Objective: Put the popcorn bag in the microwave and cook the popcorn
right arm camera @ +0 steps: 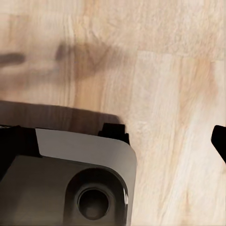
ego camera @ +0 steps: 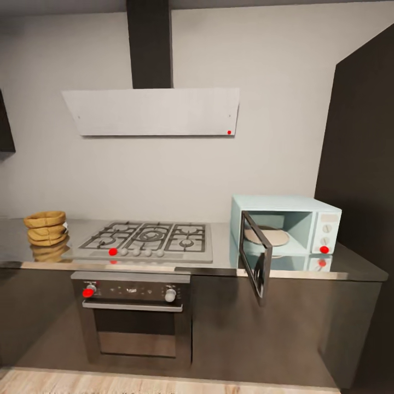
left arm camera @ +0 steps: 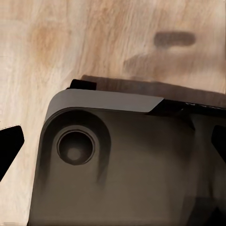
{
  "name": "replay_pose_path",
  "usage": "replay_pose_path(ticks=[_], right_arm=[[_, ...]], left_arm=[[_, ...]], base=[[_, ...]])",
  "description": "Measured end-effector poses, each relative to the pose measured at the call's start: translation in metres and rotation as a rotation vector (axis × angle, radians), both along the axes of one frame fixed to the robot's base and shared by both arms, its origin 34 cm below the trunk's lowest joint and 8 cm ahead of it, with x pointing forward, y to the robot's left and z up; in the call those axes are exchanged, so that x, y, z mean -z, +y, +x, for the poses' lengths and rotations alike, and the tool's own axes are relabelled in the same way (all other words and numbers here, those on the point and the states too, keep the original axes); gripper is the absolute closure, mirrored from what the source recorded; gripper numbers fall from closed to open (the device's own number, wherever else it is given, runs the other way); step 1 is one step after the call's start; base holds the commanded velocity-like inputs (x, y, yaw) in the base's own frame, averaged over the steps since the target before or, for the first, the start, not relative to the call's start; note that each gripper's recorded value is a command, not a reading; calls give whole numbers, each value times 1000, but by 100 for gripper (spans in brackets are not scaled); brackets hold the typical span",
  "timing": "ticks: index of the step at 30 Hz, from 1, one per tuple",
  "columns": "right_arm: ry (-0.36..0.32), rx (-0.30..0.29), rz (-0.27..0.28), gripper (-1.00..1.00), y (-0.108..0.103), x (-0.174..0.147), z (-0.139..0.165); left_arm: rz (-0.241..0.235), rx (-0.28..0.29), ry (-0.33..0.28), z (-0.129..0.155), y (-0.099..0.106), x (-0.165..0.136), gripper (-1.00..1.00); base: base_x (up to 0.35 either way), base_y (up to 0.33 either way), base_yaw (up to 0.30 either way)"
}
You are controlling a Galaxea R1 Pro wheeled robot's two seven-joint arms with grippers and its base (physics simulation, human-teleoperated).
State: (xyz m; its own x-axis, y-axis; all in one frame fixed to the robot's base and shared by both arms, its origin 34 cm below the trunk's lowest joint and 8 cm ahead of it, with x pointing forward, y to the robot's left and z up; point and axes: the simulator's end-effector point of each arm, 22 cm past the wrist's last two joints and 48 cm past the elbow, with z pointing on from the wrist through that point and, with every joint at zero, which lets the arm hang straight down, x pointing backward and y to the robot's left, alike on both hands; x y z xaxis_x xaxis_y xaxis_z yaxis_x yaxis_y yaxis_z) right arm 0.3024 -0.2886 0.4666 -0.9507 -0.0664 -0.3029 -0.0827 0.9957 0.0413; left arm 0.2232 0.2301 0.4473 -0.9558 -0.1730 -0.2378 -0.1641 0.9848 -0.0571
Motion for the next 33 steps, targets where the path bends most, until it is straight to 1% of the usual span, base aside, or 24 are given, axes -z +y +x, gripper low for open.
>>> replay_pose_path(ticks=[4, 9, 10, 12, 14, 15, 19, 28, 30, 31, 33], right_arm=[[-1, -4, 1, -100, 2, 0, -1], [-1, -17, 10, -100, 11, 1, -1], [-1, -26, 8, -100, 12, 1, -1], [2, -62, 1, -100, 14, 1, -2], [4, -111, -11, -100, 16, 2, -4], [5, -121, -14, -100, 16, 2, -4], [5, -131, -16, -100, 17, 2, -5], [5, -132, -17, -100, 16, 2, -5], [5, -134, -11, -100, 21, 2, -5], [5, -135, -6, -100, 26, 2, -5], [4, -135, -5, -100, 27, 2, -5]], left_arm=[[-1, -10, 0, 0, 0, 0, -100], [-11, -71, 2, 0, 1, 0, -100], [-11, -73, 2, 0, 1, 0, -100], [-12, -76, 2, 0, 1, 0, -100], [-12, -77, 2, 0, 1, 0, -100], [-12, -78, 2, 0, 1, 0, -100], [-11, -78, 1, 0, 1, 0, -100], [-12, -80, 1, 0, 1, 0, -100], [-11, -81, 1, 0, 2, 0, -100], [-12, -90, 1, 0, 3, 0, -100], [-15, -109, 3, 0, 3, 0, -100]], base=[[0, 0, 299], [0, 0, 300], [0, 0, 300], [0, 0, 300], [0, 0, 300], [0, 0, 300], [0, 0, 300], [0, 0, 300], [0, 0, 300], [0, 0, 300], [0, 0, 300]])
